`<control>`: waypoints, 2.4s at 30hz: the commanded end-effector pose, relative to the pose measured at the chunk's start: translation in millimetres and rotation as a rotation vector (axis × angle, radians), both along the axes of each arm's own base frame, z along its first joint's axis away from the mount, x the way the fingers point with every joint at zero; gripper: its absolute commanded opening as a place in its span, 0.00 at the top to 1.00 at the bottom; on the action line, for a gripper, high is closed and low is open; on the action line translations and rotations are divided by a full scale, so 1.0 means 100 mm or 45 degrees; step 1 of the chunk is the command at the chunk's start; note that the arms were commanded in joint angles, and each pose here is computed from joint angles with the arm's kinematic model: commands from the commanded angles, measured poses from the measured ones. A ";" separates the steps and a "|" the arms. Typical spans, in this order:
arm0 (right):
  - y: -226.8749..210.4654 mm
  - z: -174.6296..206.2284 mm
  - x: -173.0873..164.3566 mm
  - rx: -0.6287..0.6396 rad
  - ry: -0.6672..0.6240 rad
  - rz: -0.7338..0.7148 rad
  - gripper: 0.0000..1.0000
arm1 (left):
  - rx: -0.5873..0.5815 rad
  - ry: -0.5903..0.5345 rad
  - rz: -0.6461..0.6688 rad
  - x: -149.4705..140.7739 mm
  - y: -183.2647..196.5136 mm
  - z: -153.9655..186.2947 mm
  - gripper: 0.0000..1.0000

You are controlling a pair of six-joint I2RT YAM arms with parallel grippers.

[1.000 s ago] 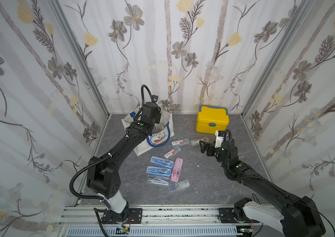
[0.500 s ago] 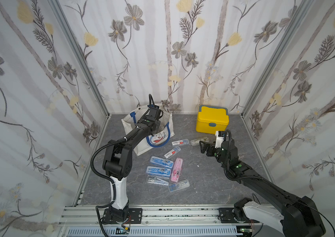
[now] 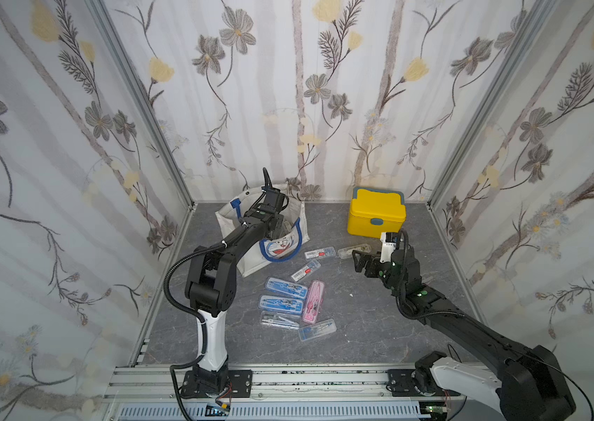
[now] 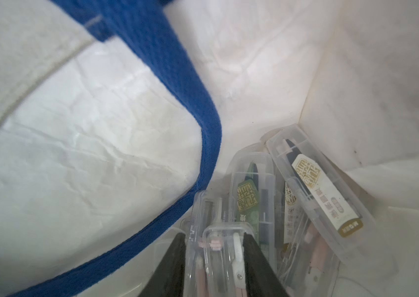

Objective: Put the compass set into the canvas bag
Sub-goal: Place the compass set in the canvas bag, then pick up the compass set at the center of the board.

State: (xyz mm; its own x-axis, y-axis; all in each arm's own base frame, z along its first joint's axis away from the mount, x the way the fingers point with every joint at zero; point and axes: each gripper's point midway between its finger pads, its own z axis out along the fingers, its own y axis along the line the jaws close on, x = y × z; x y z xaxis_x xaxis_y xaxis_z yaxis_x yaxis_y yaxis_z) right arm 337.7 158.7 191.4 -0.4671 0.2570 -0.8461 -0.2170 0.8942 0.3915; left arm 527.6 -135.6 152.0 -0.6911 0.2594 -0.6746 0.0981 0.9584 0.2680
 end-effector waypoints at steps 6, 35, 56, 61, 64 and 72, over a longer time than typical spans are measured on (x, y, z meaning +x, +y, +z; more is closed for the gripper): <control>0.03 -0.03 0.02 -0.002 0.031 0.011 0.01 | -0.145 -0.097 0.007 0.01 -0.09 0.40 0.55; -0.08 0.04 0.37 -0.556 -0.067 0.082 0.00 | -0.953 -0.492 -0.686 -1.56 -1.24 1.88 0.00; -0.05 -0.85 0.93 -1.019 0.122 0.750 0.08 | -1.165 -0.403 -0.669 -1.95 -1.45 1.45 0.00; -0.11 -1.08 1.09 -1.124 0.161 0.810 0.08 | -1.171 -0.374 -0.665 -1.94 -1.48 1.38 0.00; -0.16 -1.20 1.18 -1.166 0.190 0.842 0.08 | -1.169 -0.361 -0.661 -1.94 -1.48 1.34 0.00; -0.21 -1.57 1.16 -1.279 0.248 1.062 0.09 | -1.157 -0.344 -0.635 -1.91 -1.47 1.28 0.00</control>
